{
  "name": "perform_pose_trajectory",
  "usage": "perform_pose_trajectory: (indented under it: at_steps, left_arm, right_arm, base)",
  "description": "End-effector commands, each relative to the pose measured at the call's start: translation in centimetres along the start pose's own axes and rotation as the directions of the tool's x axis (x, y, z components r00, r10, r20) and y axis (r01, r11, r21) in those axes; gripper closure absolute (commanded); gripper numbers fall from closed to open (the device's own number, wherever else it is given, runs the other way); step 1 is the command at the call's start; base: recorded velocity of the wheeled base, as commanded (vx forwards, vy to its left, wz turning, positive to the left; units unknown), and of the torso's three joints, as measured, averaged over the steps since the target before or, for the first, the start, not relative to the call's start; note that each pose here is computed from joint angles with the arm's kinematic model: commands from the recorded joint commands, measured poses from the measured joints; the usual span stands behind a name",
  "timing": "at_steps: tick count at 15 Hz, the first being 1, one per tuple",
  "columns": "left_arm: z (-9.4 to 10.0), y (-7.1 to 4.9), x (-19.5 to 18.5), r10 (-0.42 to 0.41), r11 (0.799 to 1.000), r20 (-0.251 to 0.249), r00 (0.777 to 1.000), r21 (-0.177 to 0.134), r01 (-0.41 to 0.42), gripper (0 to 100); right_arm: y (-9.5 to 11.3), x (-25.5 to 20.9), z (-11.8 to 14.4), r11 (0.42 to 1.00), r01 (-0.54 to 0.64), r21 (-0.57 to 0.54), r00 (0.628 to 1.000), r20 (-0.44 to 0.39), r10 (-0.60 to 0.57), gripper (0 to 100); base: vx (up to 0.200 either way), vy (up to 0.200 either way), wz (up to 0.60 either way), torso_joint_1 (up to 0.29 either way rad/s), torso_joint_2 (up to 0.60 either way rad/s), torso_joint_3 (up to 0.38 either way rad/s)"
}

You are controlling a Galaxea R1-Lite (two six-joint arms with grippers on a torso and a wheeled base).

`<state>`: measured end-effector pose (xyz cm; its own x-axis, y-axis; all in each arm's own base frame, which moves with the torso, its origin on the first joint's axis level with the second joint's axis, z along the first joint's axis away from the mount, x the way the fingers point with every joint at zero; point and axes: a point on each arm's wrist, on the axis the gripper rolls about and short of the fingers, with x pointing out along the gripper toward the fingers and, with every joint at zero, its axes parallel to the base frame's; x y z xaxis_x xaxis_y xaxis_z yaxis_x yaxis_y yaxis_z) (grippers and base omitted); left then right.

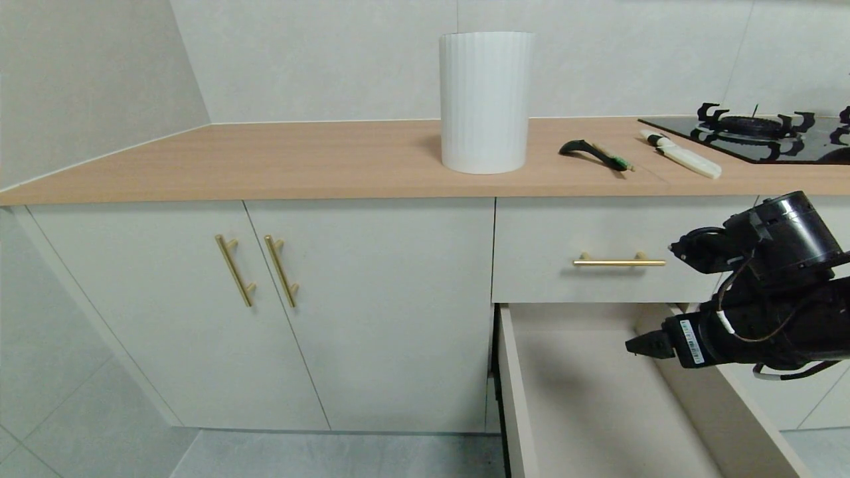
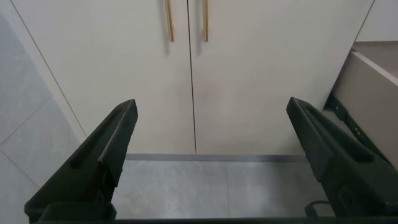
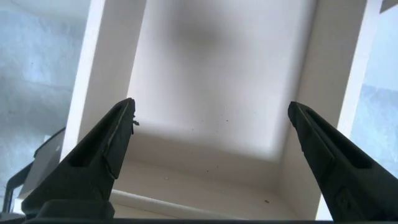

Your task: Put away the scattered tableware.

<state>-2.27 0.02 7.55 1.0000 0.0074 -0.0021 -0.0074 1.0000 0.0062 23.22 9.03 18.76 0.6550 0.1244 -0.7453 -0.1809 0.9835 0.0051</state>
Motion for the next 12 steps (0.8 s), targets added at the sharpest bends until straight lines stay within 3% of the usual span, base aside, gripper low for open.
perform_pose_trajectory:
  at_steps: [1,6,12]
  left_arm:
    - [0.01,0.00,0.01,0.000,1.000,-0.001,1.000,0.000,0.000,0]
    - [0.01,0.00,0.01,0.000,1.000,-0.001,1.000,0.000,0.000,0]
    - [0.01,0.00,0.01,0.000,1.000,-0.001,1.000,0.000,0.000,0]
  right_arm:
    - [-0.05,-0.30,0.04,1.000,0.000,0.002,1.000,0.011,0.000,0]
    - [-0.06,-0.32,0.00,1.000,-0.005,0.006,0.999,0.048,0.004,0]
    - [-0.10,-0.72,0.08,1.000,-0.007,0.008,0.998,0.063,0.007,0]
  base:
    - [0.000,0.000,0.00,0.000,0.00,0.000]
    - [0.000,0.000,0.00,0.067,-0.24,-0.226]
    - [0.000,0.000,0.00,0.175,-0.51,-0.284]
